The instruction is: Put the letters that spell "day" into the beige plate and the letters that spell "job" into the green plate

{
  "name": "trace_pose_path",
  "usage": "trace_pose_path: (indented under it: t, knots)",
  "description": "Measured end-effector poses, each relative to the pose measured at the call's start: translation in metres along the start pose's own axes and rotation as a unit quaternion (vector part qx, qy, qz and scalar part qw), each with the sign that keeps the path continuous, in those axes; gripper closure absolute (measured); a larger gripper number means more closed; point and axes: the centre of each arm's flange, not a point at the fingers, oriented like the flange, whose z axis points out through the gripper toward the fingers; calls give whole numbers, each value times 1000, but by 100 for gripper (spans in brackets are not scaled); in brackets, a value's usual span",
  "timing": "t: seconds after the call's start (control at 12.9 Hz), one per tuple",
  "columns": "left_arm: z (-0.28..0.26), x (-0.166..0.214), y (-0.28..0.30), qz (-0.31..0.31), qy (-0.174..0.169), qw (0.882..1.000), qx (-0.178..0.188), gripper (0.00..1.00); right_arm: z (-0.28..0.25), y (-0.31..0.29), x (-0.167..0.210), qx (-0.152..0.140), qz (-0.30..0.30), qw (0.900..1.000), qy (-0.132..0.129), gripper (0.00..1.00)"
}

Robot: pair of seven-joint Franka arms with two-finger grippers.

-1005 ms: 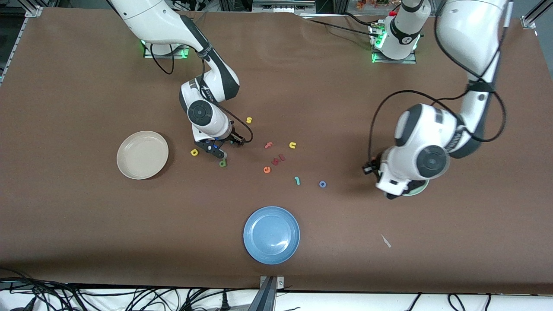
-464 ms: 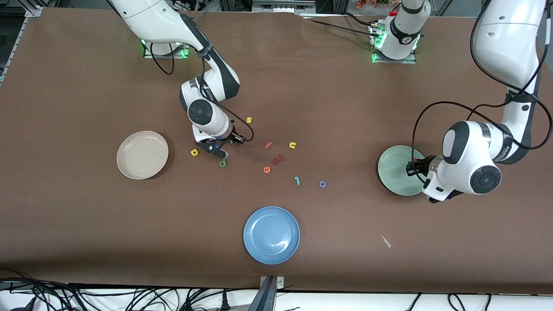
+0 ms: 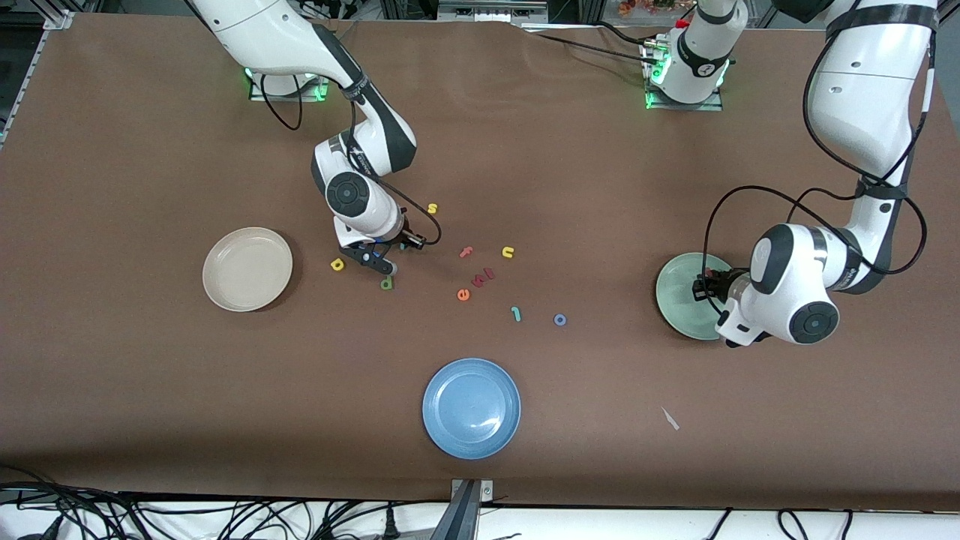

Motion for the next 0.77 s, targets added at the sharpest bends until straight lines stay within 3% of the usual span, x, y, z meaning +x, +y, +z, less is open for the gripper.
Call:
trace_pose_path:
  t: [0.31,0.39,0.77]
  knots:
    - [21,4,2,1,3,1000,-3,74,0,0,0,0,0,1000,0,74]
    - [22,4,2,0,2,1000,-2,68,0,0,0,0,0,1000,0,74]
    - [-6,-7,1,-2,2,1000,0,14,-4,-2,2,2,5,1000,1,74]
